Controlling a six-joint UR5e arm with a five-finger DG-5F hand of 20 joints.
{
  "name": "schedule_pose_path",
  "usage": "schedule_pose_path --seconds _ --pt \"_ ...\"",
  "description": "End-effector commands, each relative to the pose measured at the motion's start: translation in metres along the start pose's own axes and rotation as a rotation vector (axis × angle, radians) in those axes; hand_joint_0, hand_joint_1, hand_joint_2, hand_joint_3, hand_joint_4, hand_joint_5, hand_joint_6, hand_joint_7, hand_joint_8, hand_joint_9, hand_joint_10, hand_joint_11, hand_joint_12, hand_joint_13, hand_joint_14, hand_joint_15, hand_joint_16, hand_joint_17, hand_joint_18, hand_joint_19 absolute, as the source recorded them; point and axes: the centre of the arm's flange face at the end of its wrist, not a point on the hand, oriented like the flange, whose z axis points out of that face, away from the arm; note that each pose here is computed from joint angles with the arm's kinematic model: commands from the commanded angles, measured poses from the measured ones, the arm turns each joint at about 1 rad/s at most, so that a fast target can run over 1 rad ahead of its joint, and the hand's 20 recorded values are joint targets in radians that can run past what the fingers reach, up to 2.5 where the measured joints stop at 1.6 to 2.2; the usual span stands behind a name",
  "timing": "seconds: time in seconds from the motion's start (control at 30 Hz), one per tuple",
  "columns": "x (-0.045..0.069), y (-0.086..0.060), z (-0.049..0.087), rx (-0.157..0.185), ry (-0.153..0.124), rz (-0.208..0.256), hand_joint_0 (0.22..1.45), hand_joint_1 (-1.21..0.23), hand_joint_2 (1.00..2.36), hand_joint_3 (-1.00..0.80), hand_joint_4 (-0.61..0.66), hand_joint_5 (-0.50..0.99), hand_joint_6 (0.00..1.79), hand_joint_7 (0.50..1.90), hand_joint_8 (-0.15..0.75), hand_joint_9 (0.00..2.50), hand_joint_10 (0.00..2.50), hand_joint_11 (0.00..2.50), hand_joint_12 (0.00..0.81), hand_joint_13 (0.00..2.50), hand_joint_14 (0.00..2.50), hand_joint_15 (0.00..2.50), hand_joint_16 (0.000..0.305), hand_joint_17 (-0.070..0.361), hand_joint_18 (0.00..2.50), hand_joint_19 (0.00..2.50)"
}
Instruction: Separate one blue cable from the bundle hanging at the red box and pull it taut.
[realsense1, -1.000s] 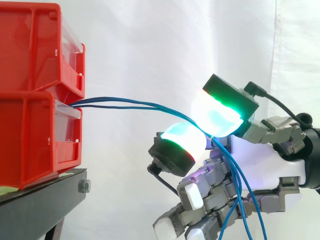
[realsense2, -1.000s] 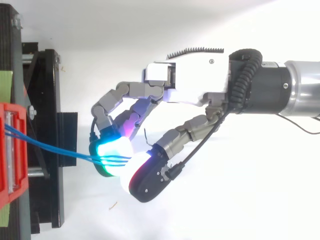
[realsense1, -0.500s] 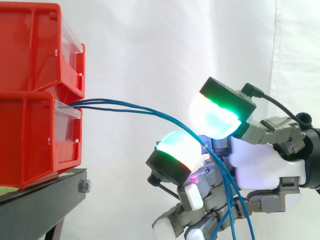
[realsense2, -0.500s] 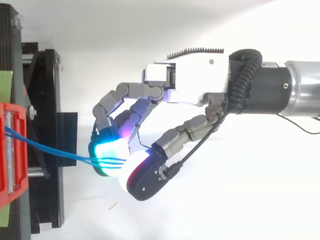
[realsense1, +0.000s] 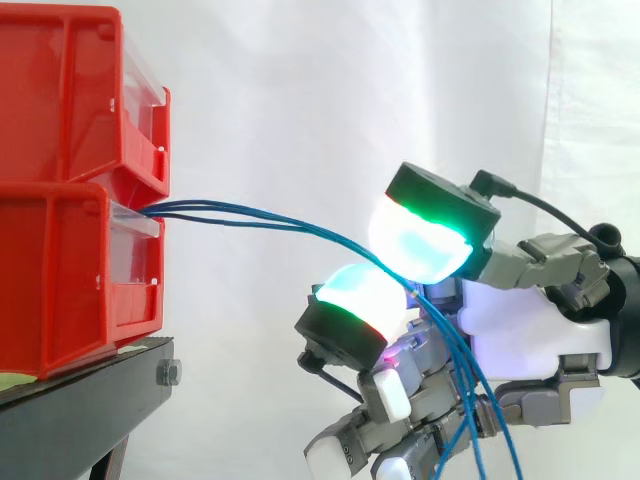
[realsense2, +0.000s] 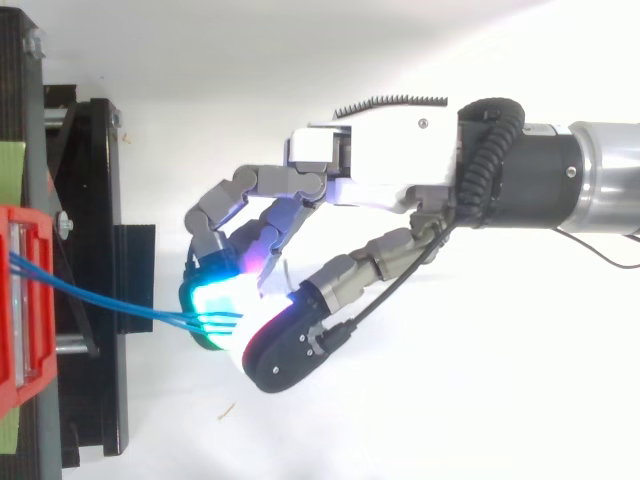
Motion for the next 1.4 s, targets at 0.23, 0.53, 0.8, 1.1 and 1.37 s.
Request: schedule_pose_path --seconds 0.23,0.53,0.8,1.1,1.37 --pt "0.0009 0.0002 0.0002 0.000 0.001 -0.003 0.74 -0.92 1.02 -0.25 -0.16 -0.17 0.91 1.36 0.293 0.93 0.01 0.65 0.337 0.63 0.01 0.28 0.042 0.095 0.77 0.34" --pt "0.0030 0.0001 0.0003 0.001 0.003 -0.002 0.85 -0.95 1.00 -0.50 -0.33 -0.16 0.93 1.30 0.248 0.93 0.02 0.63 0.323 0.64 0.01 0.28 0.040 0.090 0.78 0.32" --pt "0.0031 -0.0006 -0.0001 0.003 0.003 0.000 0.82 -0.97 1.00 -0.50 -0.35 -0.15 0.92 1.34 0.231 0.96 0.02 0.65 0.314 0.66 0.01 0.27 0.039 0.087 0.81 0.28" --pt "0.0031 -0.0017 0.0000 0.004 0.003 0.000 0.85 -0.96 1.01 -0.38 -0.31 -0.16 0.92 1.52 0.225 0.93 0.02 0.62 0.313 0.65 0.01 0.30 0.038 0.087 0.74 0.36" --pt "0.0019 -0.0005 -0.0001 0.001 0.001 0.000 0.77 -0.89 1.01 -0.08 -0.13 -0.21 0.85 1.22 0.229 0.83 0.01 0.53 0.324 0.58 0.01 0.29 0.041 0.093 0.69 0.40"
